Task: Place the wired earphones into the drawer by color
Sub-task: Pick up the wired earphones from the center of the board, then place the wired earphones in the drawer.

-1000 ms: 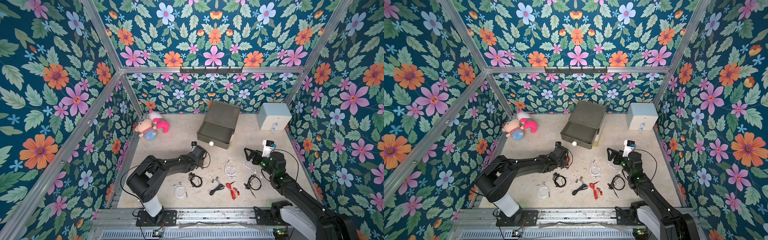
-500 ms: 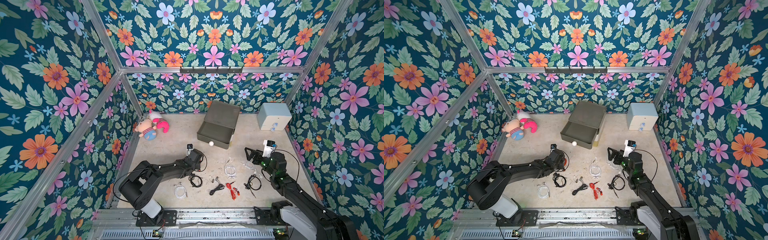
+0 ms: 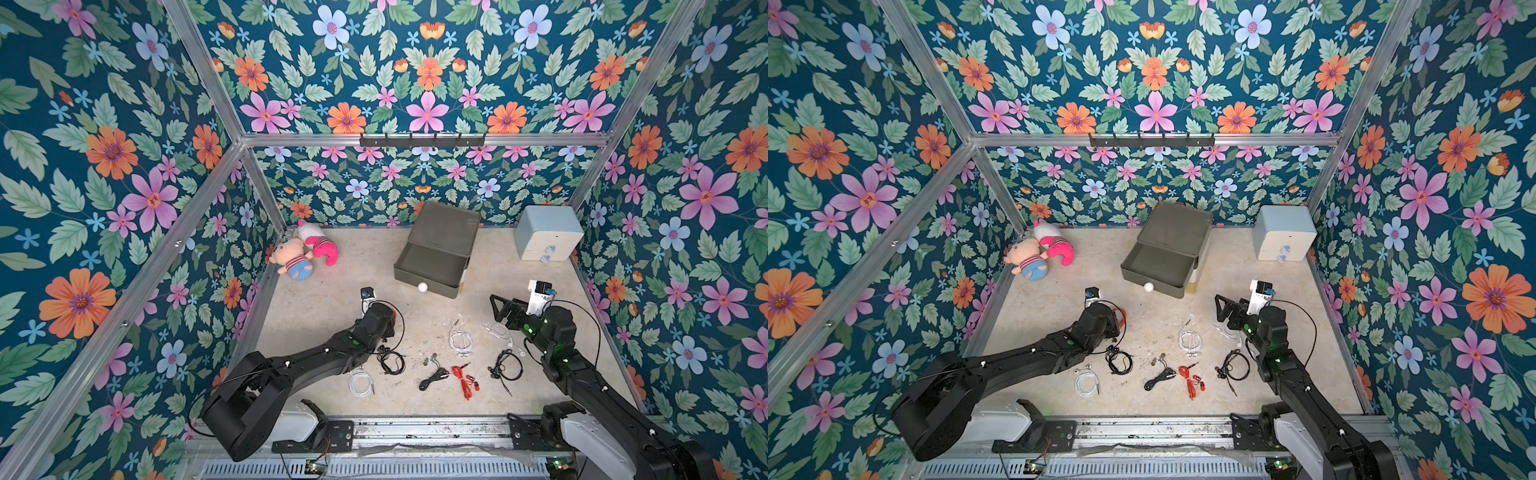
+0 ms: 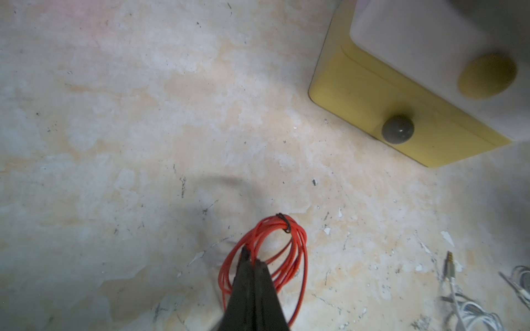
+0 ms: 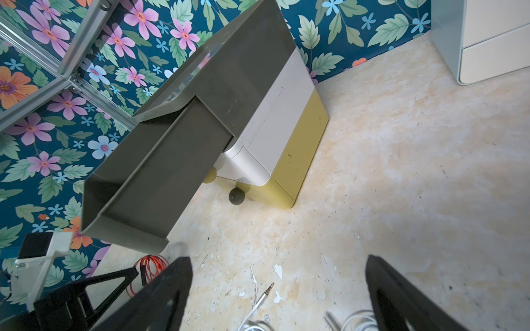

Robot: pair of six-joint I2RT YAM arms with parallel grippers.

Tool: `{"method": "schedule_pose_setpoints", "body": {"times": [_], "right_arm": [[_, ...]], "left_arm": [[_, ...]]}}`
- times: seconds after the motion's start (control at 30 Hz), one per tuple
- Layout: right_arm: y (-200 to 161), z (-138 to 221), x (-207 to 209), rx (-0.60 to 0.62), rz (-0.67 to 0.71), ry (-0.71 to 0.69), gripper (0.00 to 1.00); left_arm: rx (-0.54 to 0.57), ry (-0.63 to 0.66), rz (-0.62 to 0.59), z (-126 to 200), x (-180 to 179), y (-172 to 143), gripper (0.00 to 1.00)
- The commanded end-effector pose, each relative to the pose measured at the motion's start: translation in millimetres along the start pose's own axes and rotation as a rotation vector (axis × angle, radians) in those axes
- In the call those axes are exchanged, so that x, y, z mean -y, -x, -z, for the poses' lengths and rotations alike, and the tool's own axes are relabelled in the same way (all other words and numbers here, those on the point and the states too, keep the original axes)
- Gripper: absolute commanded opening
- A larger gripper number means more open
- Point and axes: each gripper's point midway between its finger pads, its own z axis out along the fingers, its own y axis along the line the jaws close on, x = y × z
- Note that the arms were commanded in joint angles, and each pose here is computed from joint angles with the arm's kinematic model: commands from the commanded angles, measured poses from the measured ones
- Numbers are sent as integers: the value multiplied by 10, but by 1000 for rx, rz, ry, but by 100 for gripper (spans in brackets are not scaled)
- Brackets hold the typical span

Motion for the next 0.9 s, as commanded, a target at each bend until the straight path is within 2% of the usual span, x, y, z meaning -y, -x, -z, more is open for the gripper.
{"method": "schedule_pose_setpoints", "body": {"times": [0.0, 0.33, 0.47, 0.87], "right_arm": [[40, 12, -27, 18, 8, 9, 99], [0, -40, -43, 31, 3, 48, 99], [27, -66, -114, 33, 2, 86, 99], [42, -19, -74, 75, 18, 73, 99]], "left_arm": [[34, -23, 9, 65, 46, 113, 0], [67, -99, -12, 223, 191, 284, 0], [109, -145, 4, 363, 217, 372, 0], [198, -240, 7, 793, 272, 630, 0]]}}
